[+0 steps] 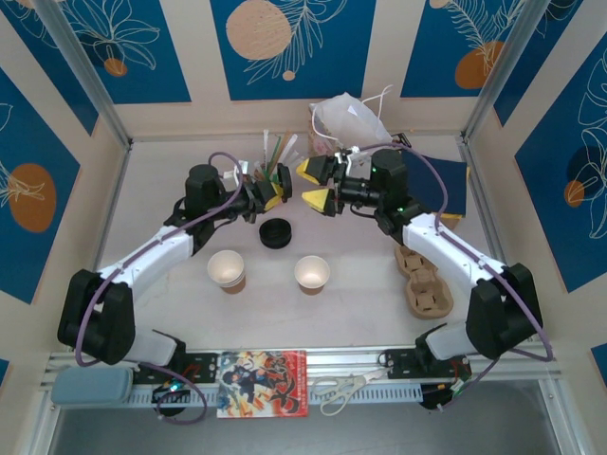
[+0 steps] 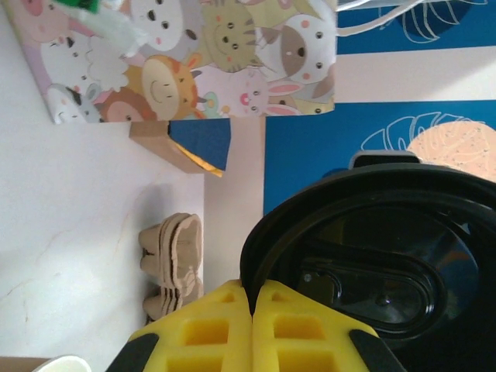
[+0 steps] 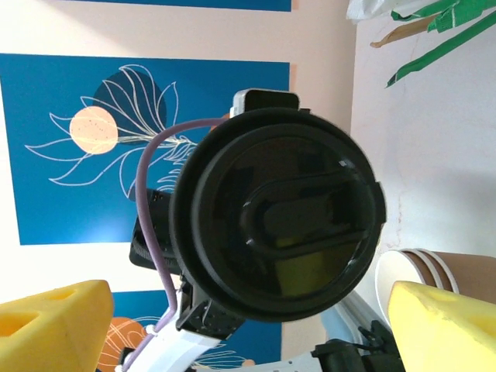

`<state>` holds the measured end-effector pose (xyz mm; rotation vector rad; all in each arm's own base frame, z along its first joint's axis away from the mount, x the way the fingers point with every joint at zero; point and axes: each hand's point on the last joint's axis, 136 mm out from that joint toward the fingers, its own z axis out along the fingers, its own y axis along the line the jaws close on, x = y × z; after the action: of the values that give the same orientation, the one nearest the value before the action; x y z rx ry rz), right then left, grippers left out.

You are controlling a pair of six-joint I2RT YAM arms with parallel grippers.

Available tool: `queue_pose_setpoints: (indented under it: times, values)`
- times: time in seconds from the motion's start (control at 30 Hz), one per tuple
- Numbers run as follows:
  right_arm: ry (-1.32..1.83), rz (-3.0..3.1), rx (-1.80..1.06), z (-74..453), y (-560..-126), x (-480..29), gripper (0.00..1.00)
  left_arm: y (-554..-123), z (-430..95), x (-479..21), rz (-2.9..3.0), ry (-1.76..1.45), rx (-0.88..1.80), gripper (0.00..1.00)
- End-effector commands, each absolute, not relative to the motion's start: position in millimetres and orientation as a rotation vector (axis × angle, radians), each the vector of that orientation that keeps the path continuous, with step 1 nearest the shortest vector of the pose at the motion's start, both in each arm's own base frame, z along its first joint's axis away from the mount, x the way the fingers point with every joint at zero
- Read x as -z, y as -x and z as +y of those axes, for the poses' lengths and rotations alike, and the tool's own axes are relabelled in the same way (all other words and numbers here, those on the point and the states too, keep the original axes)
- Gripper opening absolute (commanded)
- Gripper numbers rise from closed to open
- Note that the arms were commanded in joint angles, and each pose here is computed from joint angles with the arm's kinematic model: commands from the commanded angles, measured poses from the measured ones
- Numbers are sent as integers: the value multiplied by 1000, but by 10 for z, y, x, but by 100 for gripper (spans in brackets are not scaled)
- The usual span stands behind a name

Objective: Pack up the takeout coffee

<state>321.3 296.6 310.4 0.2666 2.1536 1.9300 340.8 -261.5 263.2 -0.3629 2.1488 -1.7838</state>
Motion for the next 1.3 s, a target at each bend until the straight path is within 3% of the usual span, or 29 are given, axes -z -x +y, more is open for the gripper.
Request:
queue_pose_setpoints:
  times: [0.0,0.6,1.27]
  values:
    - [-253,2136,-2013,3020,-3210,-3184,92,-3389,-2590,-2838,2069,303,1841,4]
    - [-225,2112,-2102,3184,-3277,-3278,95,-3382,-2613,-2893,2049,282,1878,4]
    - [-192,2109,-2123,3241,-3331,-3327,89,-3378,-2639,-2868,2064,267,1893,4]
